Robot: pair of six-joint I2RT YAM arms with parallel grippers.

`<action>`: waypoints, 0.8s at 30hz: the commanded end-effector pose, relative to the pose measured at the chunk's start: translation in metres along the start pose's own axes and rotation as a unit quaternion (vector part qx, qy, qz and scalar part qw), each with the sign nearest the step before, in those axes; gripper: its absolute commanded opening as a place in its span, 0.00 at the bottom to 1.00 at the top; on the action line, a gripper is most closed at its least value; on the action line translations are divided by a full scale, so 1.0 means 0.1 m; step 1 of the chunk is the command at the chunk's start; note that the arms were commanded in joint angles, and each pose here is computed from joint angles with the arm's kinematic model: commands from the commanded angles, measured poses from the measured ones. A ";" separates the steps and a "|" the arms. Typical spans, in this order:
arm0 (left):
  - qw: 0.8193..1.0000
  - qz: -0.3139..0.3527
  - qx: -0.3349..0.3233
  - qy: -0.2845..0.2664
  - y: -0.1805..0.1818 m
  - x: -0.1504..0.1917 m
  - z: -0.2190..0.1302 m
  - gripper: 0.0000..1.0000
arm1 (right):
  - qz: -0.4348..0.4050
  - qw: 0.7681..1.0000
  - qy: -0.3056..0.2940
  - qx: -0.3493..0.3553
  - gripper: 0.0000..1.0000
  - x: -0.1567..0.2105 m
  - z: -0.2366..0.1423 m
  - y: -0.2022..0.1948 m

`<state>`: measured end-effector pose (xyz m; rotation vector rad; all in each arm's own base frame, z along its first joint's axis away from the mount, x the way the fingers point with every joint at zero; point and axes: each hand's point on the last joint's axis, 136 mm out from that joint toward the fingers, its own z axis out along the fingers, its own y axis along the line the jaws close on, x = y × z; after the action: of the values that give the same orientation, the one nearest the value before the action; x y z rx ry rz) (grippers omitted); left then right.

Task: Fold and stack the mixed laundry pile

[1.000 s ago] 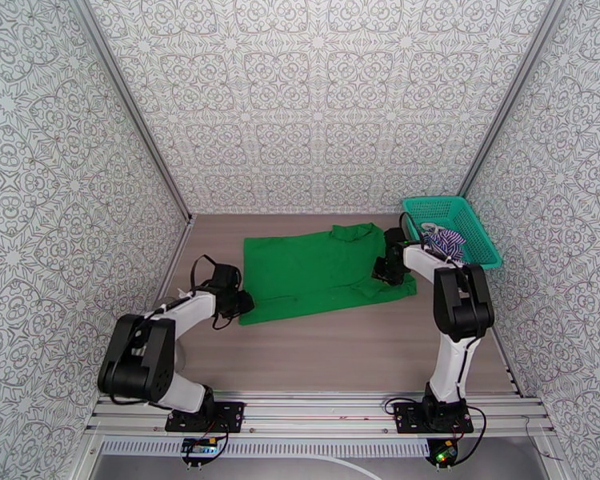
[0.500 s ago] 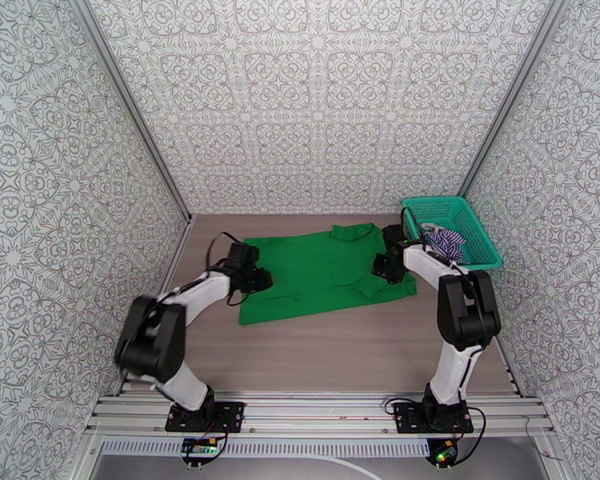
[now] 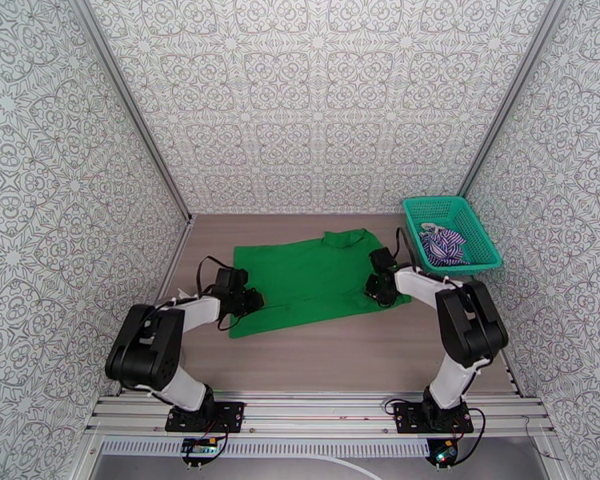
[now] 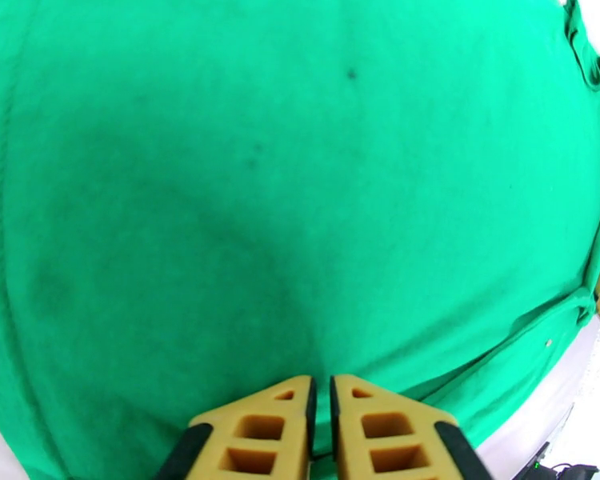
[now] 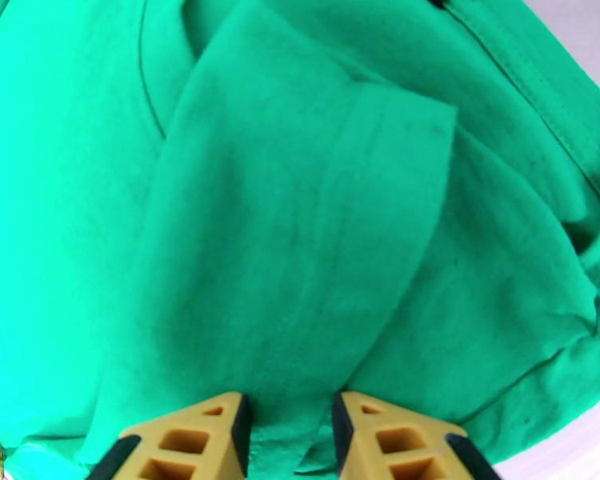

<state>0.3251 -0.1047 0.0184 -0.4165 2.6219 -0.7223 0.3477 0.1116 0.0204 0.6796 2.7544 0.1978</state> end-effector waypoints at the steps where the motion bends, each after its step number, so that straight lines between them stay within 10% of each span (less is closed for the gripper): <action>1: 0.999 -0.003 -0.029 0.043 0.14 0.26 -0.08 0.17 | 0.026 0.997 0.048 0.052 0.35 0.56 0.00 -0.36; 14: 0.994 -0.045 -0.082 0.049 0.39 0.63 -0.25 0.27 | 0.053 0.995 0.048 0.064 0.36 1.18 -0.36 -0.78; 24: 0.998 0.016 -0.058 -0.020 -0.23 -0.48 -0.49 0.42 | -0.048 0.997 -0.048 -0.021 0.42 -0.20 -0.98 0.23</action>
<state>0.3108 -0.0956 0.0490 -0.4698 2.7018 -0.6108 0.2726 0.1088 0.0653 0.7331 2.8150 0.1044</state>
